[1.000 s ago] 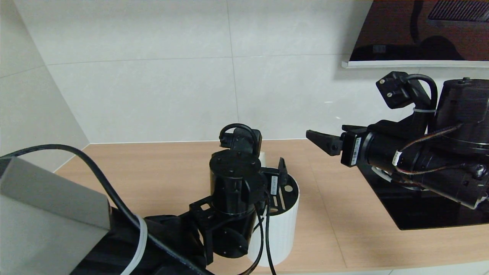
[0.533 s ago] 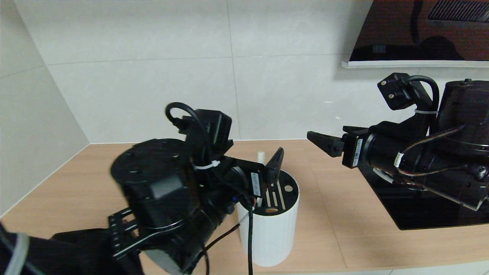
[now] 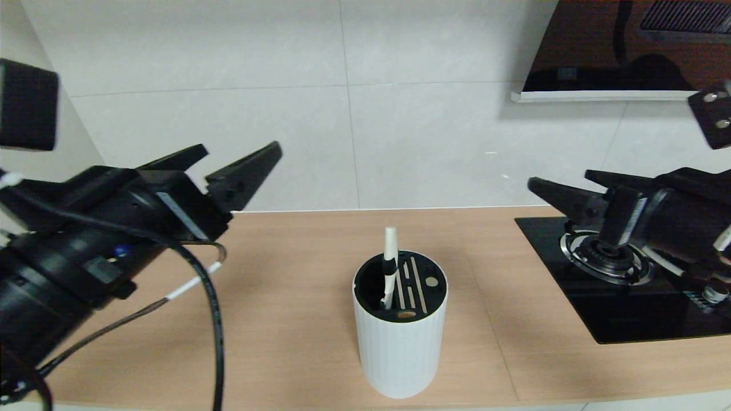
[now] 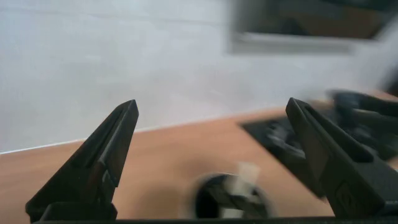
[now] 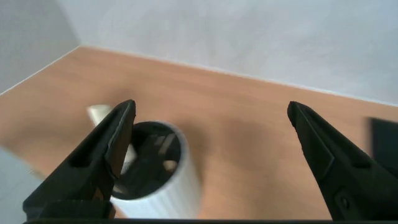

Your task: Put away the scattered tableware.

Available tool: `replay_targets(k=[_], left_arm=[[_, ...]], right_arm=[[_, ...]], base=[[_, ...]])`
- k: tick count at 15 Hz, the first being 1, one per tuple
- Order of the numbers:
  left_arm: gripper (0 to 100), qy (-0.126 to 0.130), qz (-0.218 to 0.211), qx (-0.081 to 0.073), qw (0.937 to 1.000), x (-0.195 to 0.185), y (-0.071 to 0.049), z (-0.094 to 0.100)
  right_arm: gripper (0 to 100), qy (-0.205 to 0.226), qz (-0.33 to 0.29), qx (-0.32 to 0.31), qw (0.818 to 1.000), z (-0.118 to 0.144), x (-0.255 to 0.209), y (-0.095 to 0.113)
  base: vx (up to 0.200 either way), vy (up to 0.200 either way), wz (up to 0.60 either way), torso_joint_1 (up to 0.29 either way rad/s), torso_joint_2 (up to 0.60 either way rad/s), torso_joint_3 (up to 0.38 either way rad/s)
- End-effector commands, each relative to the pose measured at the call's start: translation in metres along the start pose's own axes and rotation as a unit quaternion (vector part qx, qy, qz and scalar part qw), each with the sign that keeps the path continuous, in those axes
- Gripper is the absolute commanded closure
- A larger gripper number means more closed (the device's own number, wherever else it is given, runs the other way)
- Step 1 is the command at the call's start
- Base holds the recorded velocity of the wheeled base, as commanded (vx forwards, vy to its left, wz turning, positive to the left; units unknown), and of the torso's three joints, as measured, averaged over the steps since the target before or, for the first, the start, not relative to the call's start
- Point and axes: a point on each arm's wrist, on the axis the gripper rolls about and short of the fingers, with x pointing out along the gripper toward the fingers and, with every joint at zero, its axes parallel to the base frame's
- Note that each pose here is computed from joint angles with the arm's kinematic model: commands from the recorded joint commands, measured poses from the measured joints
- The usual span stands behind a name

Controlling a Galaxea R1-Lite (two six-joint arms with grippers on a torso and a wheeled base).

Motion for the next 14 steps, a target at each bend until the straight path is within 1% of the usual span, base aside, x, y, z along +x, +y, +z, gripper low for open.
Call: replay_targets(k=[1, 2, 3, 4, 6, 7, 8, 9, 10, 11, 12, 13, 14], left_arm=[[0, -0.039, 0.046, 0.011, 0.9981, -0.052, 0.029, 0.030], [0, -0.037, 0.057, 0.016, 0.9976, -0.090, 0.035, 0.034], [0, -0.032, 0.055, 0.018, 0.9978, -0.119, 0.037, 0.035], [0, -0.027, 0.056, 0.017, 0.9979, -0.137, 0.038, 0.036], [0, -0.008, 0.060, 0.022, 0.9979, -0.207, 0.043, 0.031], [0, -0.007, 0.090, 0.029, 0.9955, -0.226, 0.042, 0.027], [0, -0.020, 0.105, 0.033, 0.9937, -0.243, 0.041, 0.021], [0, -0.030, 0.111, 0.036, 0.9927, -0.257, 0.040, 0.015], [0, -0.041, 0.125, 0.052, 0.9899, -0.273, 0.038, 0.009], [0, -0.045, 0.133, 0.056, 0.9885, -0.280, 0.038, 0.006], [0, -0.049, 0.157, 0.050, 0.9852, -0.280, 0.039, 0.007], [0, -0.049, 0.177, 0.040, 0.9822, -0.278, 0.040, 0.007], [0, -0.043, 0.192, 0.041, 0.9796, -0.274, 0.037, 0.008]], right_arm=[[0, -0.042, -0.039, 0.000, 0.998, 0.009, -0.048, -0.019], [0, -0.054, -0.061, -0.001, 0.997, 0.003, -0.077, -0.027], [0, -0.065, -0.073, -0.001, 0.995, -0.002, -0.096, -0.030], [0, -0.074, -0.080, -0.001, 0.994, -0.005, -0.108, -0.032], [0, -0.099, -0.110, -0.004, 0.989, -0.015, -0.157, -0.033], [0, -0.099, -0.115, -0.005, 0.988, -0.021, -0.180, -0.031], [0, -0.096, -0.127, -0.006, 0.987, -0.030, -0.202, -0.030], [0, -0.090, -0.145, -0.008, 0.985, -0.042, -0.219, -0.028], [0, -0.087, -0.172, -0.011, 0.981, -0.054, -0.237, -0.024], [0, -0.092, -0.190, -0.013, 0.977, -0.064, -0.249, -0.020], [0, -0.096, -0.203, -0.023, 0.974, -0.074, -0.259, -0.016], [0, -0.092, -0.215, -0.040, 0.972, -0.080, -0.261, -0.015], [0, -0.089, -0.232, -0.043, 0.968, -0.083, -0.260, -0.014]], base=[[0.000, 0.000, 0.00, 0.000, 0.00, 0.000], [0.000, 0.000, 0.00, 0.000, 0.00, 0.000], [0.000, 0.000, 0.00, 0.000, 0.00, 0.000], [0.000, 0.000, 0.00, 0.000, 0.00, 0.000], [0.000, 0.000, 0.00, 0.000, 0.00, 0.000], [0.000, 0.000, 0.00, 0.000, 0.00, 0.000], [0.000, 0.000, 0.00, 0.000, 0.00, 0.000], [0.000, 0.000, 0.00, 0.000, 0.00, 0.000], [0.000, 0.000, 0.00, 0.000, 0.00, 0.000], [0.000, 0.000, 0.00, 0.000, 0.00, 0.000], [0.000, 0.000, 0.00, 0.000, 0.00, 0.000], [0.000, 0.000, 0.00, 0.000, 0.00, 0.000], [0.000, 0.000, 0.00, 0.000, 0.00, 0.000]])
